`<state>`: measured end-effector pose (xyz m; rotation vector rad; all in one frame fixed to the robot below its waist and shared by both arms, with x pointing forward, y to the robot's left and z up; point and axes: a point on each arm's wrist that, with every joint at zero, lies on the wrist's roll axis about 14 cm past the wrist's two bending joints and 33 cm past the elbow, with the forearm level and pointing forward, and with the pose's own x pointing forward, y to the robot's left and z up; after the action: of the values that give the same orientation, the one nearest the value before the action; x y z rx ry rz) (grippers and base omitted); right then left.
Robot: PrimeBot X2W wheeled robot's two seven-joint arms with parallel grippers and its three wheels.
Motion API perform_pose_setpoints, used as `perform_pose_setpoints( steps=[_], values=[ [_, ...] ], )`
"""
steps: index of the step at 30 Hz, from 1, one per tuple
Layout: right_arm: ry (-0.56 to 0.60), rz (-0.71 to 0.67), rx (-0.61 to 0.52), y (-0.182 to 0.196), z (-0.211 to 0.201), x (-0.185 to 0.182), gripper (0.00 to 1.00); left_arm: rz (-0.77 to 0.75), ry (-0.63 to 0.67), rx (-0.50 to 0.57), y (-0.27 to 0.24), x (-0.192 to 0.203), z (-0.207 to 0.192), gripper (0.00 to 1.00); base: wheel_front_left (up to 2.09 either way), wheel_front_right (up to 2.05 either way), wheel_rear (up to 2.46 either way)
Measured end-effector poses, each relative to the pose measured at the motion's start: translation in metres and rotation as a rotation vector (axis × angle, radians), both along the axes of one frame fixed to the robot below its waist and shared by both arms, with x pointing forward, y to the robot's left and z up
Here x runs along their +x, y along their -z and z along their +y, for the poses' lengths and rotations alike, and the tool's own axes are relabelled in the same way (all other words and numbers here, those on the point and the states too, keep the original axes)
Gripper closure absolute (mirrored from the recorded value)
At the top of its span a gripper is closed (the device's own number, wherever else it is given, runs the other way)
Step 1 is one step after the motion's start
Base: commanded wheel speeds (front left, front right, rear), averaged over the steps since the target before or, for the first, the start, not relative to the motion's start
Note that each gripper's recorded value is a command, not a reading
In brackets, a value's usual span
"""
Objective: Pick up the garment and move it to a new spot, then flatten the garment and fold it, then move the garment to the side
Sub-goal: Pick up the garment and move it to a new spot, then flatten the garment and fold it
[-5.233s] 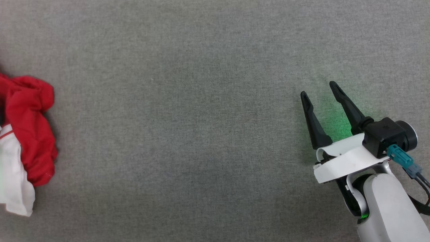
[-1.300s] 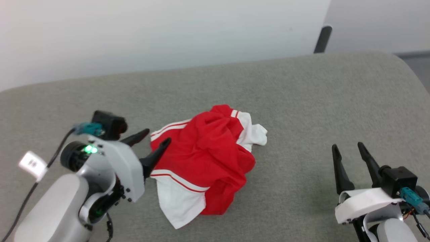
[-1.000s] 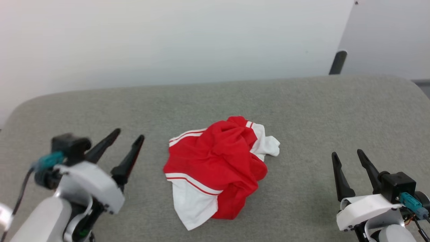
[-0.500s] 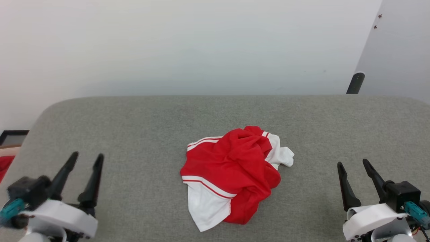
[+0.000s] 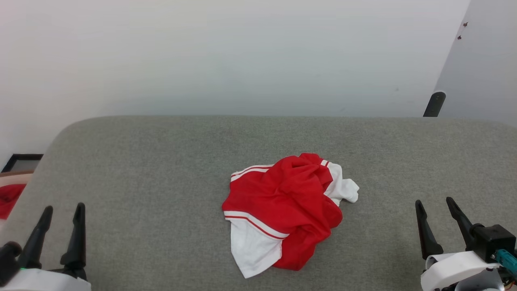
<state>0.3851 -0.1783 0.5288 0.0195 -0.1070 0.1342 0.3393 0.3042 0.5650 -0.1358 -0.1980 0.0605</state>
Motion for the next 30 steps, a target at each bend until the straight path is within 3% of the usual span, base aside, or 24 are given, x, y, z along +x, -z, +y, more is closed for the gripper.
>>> perform_pose_setpoints(
  steps=[10, 16, 21, 30],
  values=[
    [-0.010, 0.017, 0.001, 0.005, 0.005, 0.001, 0.00, -0.007, -0.012, -0.013, 0.003, -0.003, 0.000, 0.00, 0.00, 0.00, 0.00],
    [-0.017, 0.031, -0.003, 0.008, 0.007, 0.003, 0.00, 0.044, 0.044, -0.049, 0.011, 0.004, -0.015, 0.00, 0.00, 0.00, 0.00],
    [-0.027, 0.034, -0.007, 0.008, 0.010, 0.010, 0.00, 0.161, 0.154, -0.111, 0.013, 0.023, -0.040, 0.00, 0.00, 0.00, 0.00],
    [-0.027, 0.038, -0.002, 0.010, 0.010, 0.023, 0.00, 0.534, 0.362, -0.164, 0.031, 0.051, -0.098, 0.00, 0.00, 0.00, 0.00]
  ],
)
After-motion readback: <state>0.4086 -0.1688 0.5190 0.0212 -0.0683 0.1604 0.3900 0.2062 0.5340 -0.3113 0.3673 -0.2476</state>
